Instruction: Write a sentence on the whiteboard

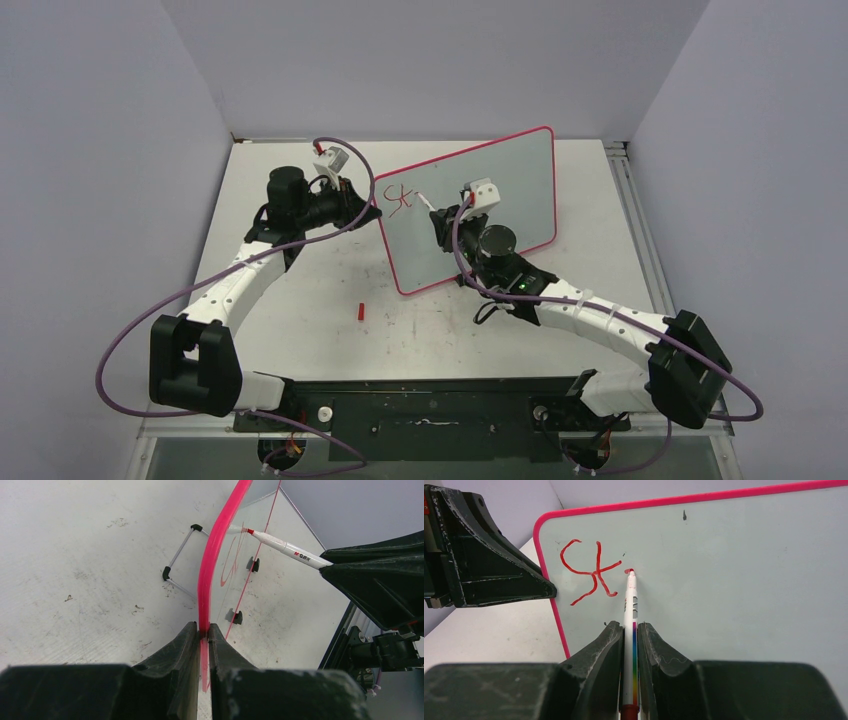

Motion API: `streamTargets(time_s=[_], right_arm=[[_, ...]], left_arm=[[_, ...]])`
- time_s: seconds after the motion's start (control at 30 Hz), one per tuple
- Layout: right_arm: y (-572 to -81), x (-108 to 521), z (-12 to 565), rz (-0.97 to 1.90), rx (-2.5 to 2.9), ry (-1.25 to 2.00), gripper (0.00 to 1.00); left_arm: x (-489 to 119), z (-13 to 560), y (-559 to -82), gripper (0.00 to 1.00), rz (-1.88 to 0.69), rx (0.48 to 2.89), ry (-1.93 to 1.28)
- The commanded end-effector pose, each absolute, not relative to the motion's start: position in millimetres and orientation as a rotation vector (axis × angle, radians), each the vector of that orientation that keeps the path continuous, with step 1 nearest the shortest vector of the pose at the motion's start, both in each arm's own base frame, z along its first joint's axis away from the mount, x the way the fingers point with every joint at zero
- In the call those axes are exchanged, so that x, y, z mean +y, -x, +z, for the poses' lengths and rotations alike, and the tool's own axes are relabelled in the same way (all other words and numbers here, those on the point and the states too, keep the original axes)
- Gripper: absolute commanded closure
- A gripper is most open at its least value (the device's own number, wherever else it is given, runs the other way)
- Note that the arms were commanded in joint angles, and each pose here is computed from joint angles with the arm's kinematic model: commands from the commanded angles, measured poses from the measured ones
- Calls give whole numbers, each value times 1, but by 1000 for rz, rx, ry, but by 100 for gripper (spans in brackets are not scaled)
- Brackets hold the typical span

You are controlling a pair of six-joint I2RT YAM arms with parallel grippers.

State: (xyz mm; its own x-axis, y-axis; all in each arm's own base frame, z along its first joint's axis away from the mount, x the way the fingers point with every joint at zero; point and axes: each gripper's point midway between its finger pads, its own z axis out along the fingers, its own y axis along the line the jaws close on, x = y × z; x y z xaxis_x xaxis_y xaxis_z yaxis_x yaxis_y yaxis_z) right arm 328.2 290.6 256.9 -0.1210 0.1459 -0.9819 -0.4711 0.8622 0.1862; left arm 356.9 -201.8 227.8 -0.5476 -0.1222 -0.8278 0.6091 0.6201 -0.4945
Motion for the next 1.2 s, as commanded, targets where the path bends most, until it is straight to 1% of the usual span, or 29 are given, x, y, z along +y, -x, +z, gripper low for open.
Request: streamTargets(time_s=[0.0, 0.57, 1.17], right_arm=[[-326, 282, 262, 531, 1597, 210, 95], [-317, 281, 251, 533, 1623, 212, 95], [-327, 284, 270, 535, 1561, 164, 95]], left_arm=[[-205, 252, -353, 100, -1022, 1855, -426], [-205, 251, -353, 100, -1021, 1858, -424], [-205, 252, -352, 100, -1023, 1855, -430]])
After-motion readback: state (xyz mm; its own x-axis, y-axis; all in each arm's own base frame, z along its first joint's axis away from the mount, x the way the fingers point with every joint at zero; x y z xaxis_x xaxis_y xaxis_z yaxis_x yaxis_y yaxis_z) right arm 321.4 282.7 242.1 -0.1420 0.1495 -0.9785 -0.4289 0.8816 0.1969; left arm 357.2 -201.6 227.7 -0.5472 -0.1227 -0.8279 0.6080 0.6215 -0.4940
